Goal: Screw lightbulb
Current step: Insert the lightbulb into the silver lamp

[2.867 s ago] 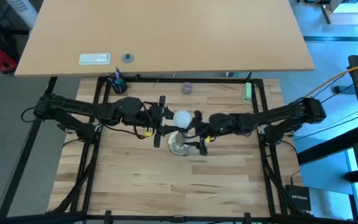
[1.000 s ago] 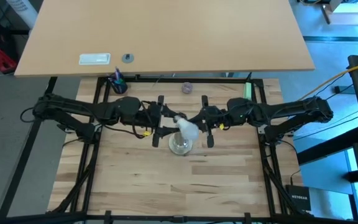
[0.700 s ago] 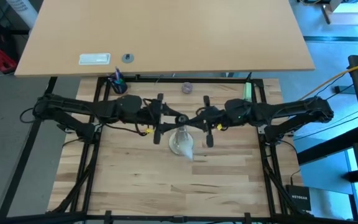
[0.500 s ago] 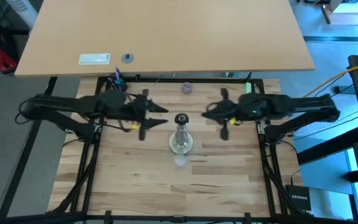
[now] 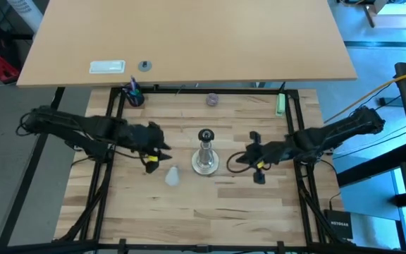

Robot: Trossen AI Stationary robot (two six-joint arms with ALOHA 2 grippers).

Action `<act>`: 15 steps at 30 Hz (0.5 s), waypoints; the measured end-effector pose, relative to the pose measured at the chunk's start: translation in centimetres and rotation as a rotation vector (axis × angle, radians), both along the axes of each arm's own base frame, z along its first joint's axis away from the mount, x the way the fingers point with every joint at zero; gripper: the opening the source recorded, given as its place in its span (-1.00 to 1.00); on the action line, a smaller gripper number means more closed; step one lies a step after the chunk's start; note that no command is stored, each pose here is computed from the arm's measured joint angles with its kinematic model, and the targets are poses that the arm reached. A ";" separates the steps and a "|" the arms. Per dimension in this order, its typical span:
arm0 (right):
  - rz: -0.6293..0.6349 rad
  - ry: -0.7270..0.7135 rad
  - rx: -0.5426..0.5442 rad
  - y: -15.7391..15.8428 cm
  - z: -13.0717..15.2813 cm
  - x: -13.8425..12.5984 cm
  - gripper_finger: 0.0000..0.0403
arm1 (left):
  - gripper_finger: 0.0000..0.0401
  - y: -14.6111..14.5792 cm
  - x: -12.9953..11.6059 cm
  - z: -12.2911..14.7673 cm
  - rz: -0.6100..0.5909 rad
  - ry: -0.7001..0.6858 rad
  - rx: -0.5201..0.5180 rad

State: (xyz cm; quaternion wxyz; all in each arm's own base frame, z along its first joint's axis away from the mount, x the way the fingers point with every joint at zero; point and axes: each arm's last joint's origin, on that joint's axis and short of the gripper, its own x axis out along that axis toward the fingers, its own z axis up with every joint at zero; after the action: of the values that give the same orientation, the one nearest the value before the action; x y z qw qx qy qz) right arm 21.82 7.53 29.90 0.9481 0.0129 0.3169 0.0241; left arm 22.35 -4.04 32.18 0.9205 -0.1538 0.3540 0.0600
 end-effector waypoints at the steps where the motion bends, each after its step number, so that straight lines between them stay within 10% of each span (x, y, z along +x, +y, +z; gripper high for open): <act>1: 0.004 0.001 0.005 0.1 -0.8 0.1 -0.96 | -0.16 -0.1 -0.1 -1.0 0.006 0.056 -0.005; 15: -0.006 0.026 0.047 0.7 -3.9 1.2 -0.95 | -0.16 -1.2 -0.3 -10.3 0.099 0.649 -0.104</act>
State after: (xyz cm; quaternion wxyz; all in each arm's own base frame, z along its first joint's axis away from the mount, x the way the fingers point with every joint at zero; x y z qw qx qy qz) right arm 23.02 8.19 25.96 0.9433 0.0364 0.3287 0.0286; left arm 22.09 -5.26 21.88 0.7468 -0.1905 0.6233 0.1325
